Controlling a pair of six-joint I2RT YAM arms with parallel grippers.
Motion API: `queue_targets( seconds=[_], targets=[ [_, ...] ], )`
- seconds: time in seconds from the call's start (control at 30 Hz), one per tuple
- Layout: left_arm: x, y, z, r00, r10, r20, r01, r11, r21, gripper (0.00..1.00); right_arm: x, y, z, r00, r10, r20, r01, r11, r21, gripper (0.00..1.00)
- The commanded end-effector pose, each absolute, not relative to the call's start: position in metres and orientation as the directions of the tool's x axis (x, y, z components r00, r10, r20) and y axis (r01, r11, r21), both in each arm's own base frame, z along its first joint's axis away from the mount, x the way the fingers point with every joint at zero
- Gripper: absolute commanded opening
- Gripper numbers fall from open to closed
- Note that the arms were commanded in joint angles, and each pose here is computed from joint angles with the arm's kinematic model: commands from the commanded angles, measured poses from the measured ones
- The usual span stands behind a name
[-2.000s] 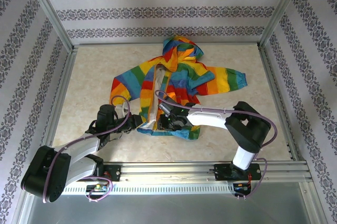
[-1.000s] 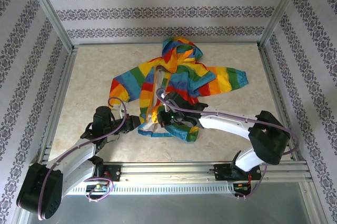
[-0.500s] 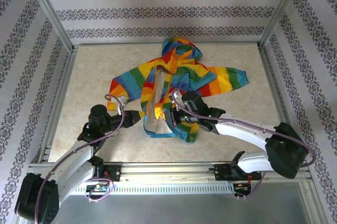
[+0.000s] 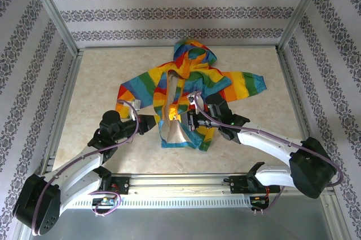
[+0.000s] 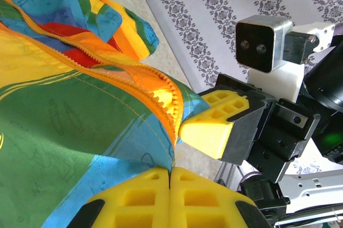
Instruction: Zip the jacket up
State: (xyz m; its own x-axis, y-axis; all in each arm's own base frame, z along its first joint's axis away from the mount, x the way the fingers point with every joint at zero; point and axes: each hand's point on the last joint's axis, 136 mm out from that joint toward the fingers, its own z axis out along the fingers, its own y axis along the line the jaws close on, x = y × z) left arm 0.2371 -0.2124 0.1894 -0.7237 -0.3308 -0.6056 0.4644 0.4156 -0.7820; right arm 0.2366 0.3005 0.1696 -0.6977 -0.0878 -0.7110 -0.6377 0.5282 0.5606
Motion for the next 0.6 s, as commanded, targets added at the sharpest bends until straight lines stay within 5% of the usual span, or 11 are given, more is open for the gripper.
queue_targets(
  seconds=[0.0, 0.57],
  targets=[
    [0.245, -0.218, 0.219, -0.643, -0.349, -0.682, 0.547, 0.414, -0.727, 0.00, 0.234, 0.307, 0.181, -0.686, -0.057, -0.726, -0.662, 0.465, 0.589, 0.00],
    [0.253, -0.241, 0.220, -0.717, -0.354, -0.600, 0.516, 0.310, -0.799, 0.00, 0.233, 0.309, 0.182, -0.690, -0.036, -0.723, -0.657, 0.450, 0.604, 0.00]
  ],
)
